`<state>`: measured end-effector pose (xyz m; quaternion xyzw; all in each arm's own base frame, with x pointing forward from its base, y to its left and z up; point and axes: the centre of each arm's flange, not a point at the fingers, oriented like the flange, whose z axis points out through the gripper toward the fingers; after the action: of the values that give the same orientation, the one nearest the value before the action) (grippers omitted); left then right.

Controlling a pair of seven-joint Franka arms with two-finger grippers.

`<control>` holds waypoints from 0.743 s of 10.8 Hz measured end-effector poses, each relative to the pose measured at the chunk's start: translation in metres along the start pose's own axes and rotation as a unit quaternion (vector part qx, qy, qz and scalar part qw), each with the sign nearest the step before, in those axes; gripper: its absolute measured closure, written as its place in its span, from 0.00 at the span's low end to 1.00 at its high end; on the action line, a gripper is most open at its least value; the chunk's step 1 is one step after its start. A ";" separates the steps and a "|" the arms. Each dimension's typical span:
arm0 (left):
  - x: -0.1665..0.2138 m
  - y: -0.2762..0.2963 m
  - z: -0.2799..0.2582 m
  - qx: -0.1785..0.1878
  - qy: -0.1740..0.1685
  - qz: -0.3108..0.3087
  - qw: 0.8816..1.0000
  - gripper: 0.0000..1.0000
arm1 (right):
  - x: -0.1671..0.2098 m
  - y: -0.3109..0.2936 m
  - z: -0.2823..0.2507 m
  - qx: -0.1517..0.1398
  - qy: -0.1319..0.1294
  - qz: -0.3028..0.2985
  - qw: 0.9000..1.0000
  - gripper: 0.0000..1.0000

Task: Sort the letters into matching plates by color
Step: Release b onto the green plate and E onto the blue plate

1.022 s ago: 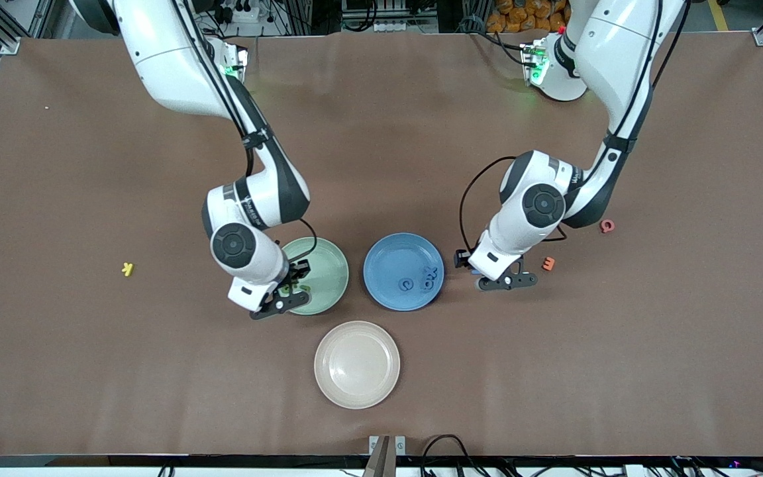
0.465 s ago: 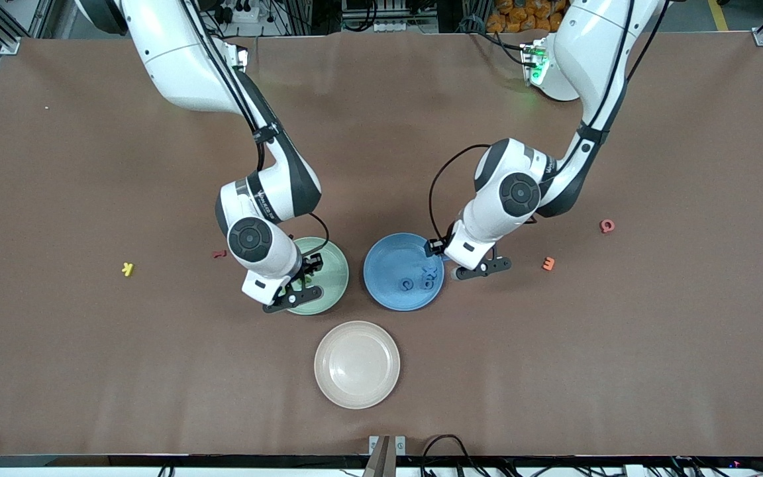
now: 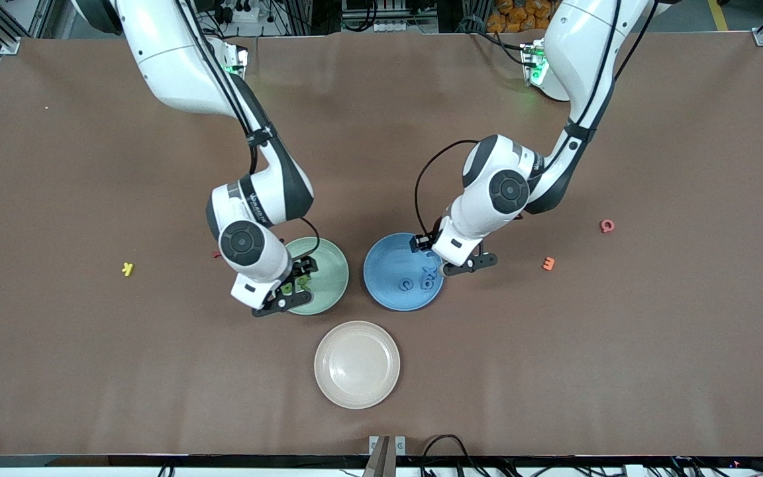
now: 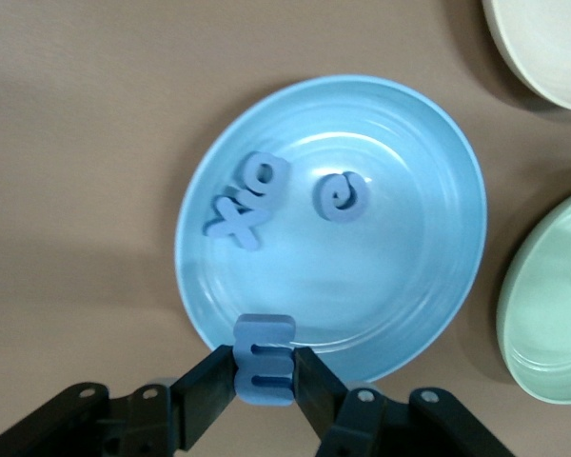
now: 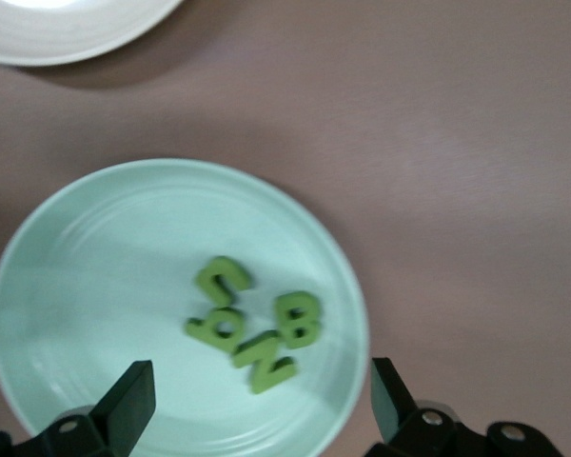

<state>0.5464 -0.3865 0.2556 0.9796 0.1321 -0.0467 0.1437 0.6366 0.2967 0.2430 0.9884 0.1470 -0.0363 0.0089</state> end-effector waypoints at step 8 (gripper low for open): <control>-0.004 0.024 0.011 -0.020 -0.010 0.023 0.999 0.26 | -0.012 0.236 -0.059 -0.010 0.006 -0.001 1.000 0.00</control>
<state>0.5489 -0.4128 0.2521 0.9788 0.1092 -0.0504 0.1659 0.6977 0.0687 0.3041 0.9884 0.1482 -0.0292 0.0179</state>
